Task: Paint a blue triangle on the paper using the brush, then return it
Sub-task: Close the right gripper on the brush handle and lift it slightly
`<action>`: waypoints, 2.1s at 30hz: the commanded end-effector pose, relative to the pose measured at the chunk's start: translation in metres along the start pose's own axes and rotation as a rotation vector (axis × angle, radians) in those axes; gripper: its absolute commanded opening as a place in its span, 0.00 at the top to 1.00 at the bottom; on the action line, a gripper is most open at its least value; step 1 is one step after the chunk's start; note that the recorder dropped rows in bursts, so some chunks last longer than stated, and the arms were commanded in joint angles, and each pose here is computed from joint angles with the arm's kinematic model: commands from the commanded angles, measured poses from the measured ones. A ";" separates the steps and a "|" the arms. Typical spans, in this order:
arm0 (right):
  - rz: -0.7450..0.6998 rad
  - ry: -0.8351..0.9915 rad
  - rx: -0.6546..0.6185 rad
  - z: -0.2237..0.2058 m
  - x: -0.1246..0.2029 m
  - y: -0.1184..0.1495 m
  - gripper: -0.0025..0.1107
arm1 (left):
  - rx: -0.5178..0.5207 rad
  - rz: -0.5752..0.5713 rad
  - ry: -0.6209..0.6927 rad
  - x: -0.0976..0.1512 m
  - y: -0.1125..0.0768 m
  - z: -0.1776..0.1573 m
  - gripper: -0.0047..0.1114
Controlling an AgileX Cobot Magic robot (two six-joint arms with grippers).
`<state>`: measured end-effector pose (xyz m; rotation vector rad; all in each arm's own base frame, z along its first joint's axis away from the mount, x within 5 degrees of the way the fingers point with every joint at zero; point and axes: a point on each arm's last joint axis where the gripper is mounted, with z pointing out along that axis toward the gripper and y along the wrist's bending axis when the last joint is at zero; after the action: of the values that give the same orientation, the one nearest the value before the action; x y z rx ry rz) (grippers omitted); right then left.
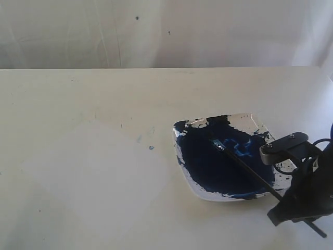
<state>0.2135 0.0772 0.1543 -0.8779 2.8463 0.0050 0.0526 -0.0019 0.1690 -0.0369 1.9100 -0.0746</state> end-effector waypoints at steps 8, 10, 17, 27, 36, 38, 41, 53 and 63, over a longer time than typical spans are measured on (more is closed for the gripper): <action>-0.050 0.018 0.040 0.001 0.001 -0.003 0.90 | 0.010 -0.010 -0.004 0.000 -0.001 0.000 0.96; -0.069 0.023 0.053 0.001 0.002 -0.004 0.90 | 0.010 -0.010 -0.004 0.000 -0.001 0.000 0.96; -0.087 -0.030 0.079 -0.021 -0.010 -0.008 0.90 | 0.010 -0.010 -0.004 0.000 -0.001 0.000 0.96; -0.566 -0.131 0.176 -0.065 -0.035 -0.016 0.98 | 0.010 -0.010 -0.004 0.000 -0.001 0.000 0.96; -0.830 -0.116 0.260 -0.091 -0.047 -0.038 0.98 | 0.010 -0.010 -0.004 0.000 -0.001 0.000 0.96; -0.822 -0.107 0.287 -0.096 -0.046 -0.052 0.98 | 0.010 -0.010 -0.004 0.000 -0.001 0.000 0.96; -0.827 -0.081 0.302 -0.099 -0.040 -0.068 0.98 | 0.010 -0.010 -0.004 0.000 -0.001 0.000 0.96; -0.809 -0.040 0.175 -0.065 -0.032 -0.101 0.98 | 0.010 -0.010 -0.004 0.000 -0.001 0.000 0.96; -0.819 -0.049 0.227 -0.044 -0.038 -0.119 0.98 | 0.010 -0.010 -0.004 0.000 -0.001 0.000 0.96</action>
<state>0.2978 0.0006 0.2093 -1.8462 2.2160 -0.3306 0.0526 -0.0019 0.1690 -0.0369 1.9100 -0.0746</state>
